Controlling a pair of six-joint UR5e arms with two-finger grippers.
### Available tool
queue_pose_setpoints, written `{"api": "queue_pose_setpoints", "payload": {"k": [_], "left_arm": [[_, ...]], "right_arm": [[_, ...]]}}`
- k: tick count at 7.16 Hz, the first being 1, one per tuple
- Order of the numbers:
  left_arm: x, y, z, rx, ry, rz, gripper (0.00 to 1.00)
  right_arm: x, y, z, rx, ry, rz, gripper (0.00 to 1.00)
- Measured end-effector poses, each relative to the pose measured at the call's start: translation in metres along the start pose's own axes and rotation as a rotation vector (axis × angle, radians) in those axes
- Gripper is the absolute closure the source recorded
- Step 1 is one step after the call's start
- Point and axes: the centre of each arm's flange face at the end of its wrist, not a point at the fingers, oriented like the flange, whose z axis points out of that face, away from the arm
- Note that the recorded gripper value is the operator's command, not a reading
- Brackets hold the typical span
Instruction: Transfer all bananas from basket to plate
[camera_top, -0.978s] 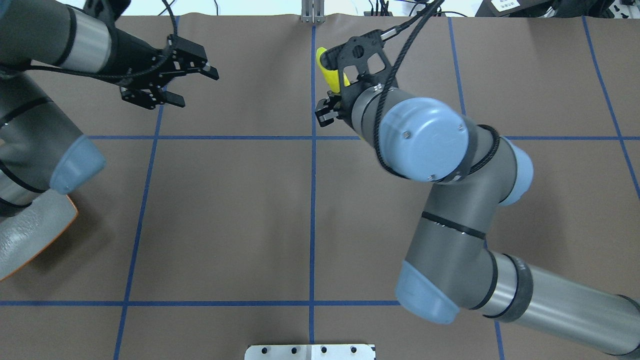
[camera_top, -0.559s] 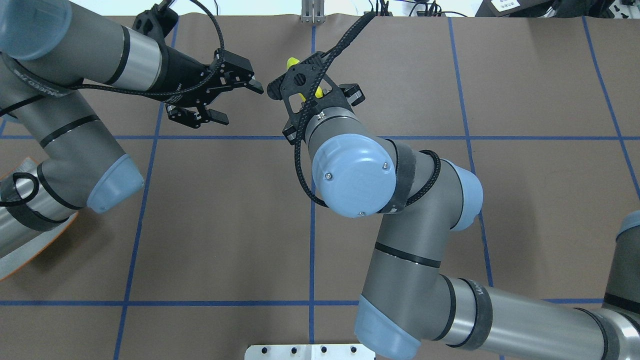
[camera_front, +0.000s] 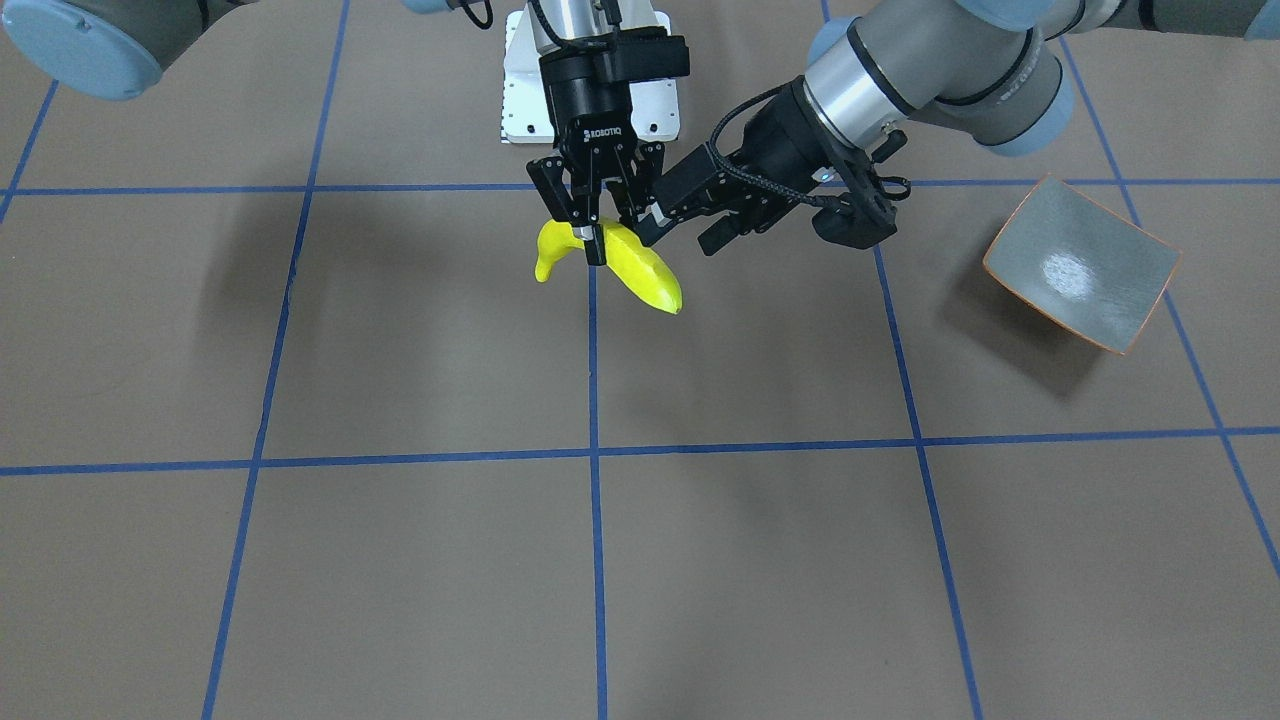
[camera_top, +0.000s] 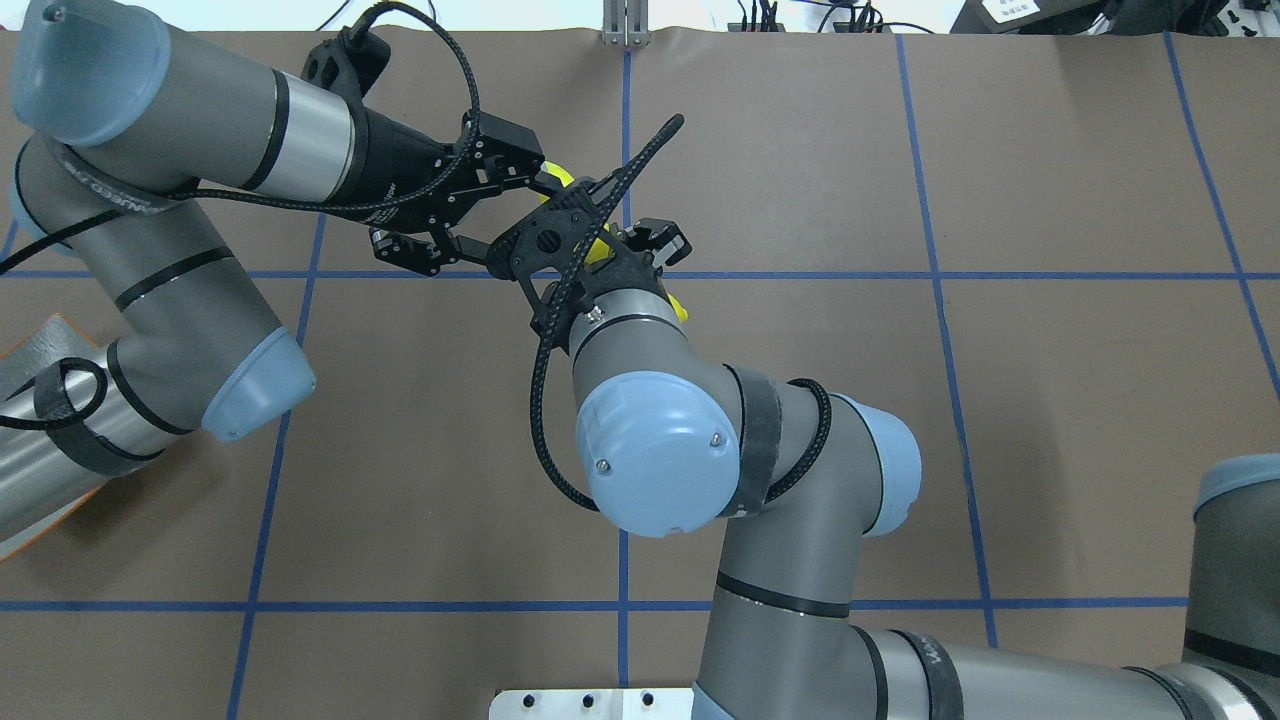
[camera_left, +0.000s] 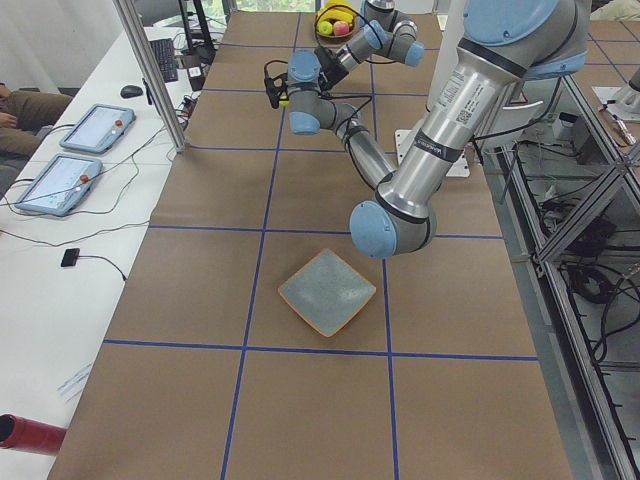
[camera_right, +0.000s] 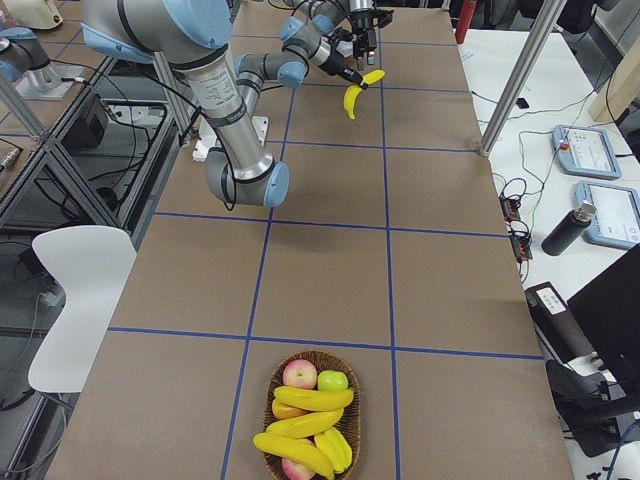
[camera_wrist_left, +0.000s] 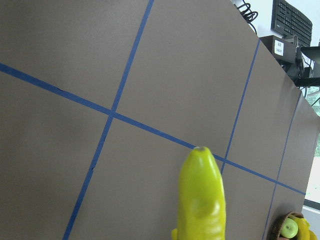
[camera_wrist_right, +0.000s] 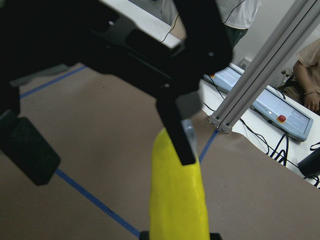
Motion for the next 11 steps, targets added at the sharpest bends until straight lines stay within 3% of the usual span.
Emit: {"api": "queue_pose_setpoints", "payload": {"k": [3, 4, 6, 7, 9, 11], "left_arm": [[0.002, 0.002, 0.004, 0.029, 0.023, -0.013, 0.29], [0.001, 0.004, 0.006, 0.029, 0.025, -0.012, 0.48], [-0.002, 0.007, 0.011, 0.022, 0.021, -0.01, 1.0], [-0.004, 0.008, 0.012, 0.02, 0.018, -0.011, 1.0], [-0.006, 0.008, 0.011, 0.018, 0.025, -0.004, 1.0], [-0.006, 0.01, 0.009, 0.014, 0.033, -0.001, 1.0]], "right_arm": [[-0.02, 0.01, -0.018, 0.047, -0.011, 0.01, 1.0], [-0.022, 0.011, -0.021, 0.058, -0.015, 0.015, 1.0], [-0.023, 0.009, -0.026, 0.07, -0.02, 0.024, 1.0], [-0.02, 0.006, -0.03, 0.079, -0.023, 0.031, 0.95], [-0.012, 0.002, -0.04, 0.111, -0.044, 0.064, 0.01], [-0.001, 0.014, -0.034, 0.131, -0.047, 0.099, 0.01]]}}
